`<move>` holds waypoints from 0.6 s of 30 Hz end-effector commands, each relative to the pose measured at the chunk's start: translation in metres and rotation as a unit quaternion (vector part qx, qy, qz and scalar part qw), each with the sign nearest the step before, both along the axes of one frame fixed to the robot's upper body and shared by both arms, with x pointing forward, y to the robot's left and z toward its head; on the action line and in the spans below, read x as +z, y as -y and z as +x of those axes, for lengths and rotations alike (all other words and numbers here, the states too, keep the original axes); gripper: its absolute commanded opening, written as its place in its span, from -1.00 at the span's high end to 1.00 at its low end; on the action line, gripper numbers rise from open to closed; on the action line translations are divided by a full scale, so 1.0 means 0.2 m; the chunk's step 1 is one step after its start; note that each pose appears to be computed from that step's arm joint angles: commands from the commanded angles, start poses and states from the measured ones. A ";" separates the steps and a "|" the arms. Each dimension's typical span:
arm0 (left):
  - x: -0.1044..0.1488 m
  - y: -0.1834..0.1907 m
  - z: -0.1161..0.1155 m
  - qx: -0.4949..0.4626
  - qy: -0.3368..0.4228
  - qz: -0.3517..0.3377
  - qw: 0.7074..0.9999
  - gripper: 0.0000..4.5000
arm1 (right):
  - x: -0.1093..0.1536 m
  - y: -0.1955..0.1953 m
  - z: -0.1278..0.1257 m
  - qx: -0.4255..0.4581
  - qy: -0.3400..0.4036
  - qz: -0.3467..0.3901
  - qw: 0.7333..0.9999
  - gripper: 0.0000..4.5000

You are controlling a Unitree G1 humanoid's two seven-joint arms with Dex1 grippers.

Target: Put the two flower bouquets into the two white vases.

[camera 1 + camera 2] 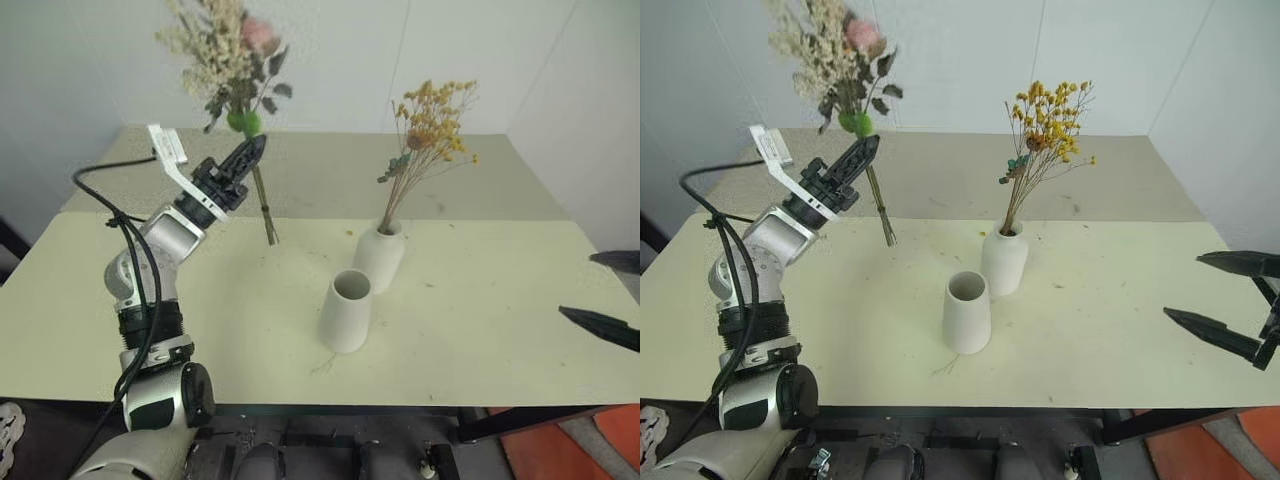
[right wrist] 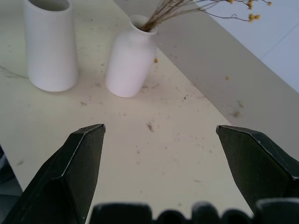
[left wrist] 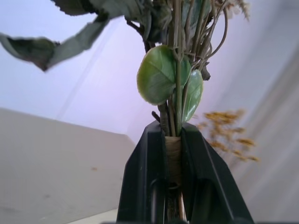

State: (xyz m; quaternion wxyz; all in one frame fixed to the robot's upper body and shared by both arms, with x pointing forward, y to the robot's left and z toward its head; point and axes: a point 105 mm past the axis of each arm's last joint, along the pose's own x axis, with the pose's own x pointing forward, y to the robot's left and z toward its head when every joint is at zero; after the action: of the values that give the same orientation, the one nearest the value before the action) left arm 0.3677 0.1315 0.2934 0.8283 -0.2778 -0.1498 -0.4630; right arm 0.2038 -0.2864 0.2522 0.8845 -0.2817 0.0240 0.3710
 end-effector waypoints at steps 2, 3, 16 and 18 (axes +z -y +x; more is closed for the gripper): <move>0.05 0.15 -0.15 -0.116 0.066 0.007 0.991 0.96 | -0.02 -0.10 -0.04 0.056 -0.018 0.021 0.998 -1.00; 0.06 0.18 -0.17 -0.133 0.076 0.007 0.988 0.96 | -0.03 -0.12 -0.04 0.067 -0.025 0.026 0.997 -1.00; 0.10 0.33 -0.23 -0.216 0.136 -0.014 0.967 0.96 | -0.07 -0.17 -0.05 0.092 -0.038 0.030 0.995 -1.00; 0.11 0.34 -0.22 -0.214 0.140 -0.029 0.966 0.96 | -0.08 -0.17 -0.04 0.089 -0.037 0.029 0.995 -1.00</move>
State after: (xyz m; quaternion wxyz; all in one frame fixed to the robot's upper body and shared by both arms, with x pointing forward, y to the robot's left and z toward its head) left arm 0.3286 0.0655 0.3016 0.6867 -0.2676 -0.1830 -0.6506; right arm 0.1952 -0.2548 0.2320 0.8561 -0.2293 0.0352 0.4619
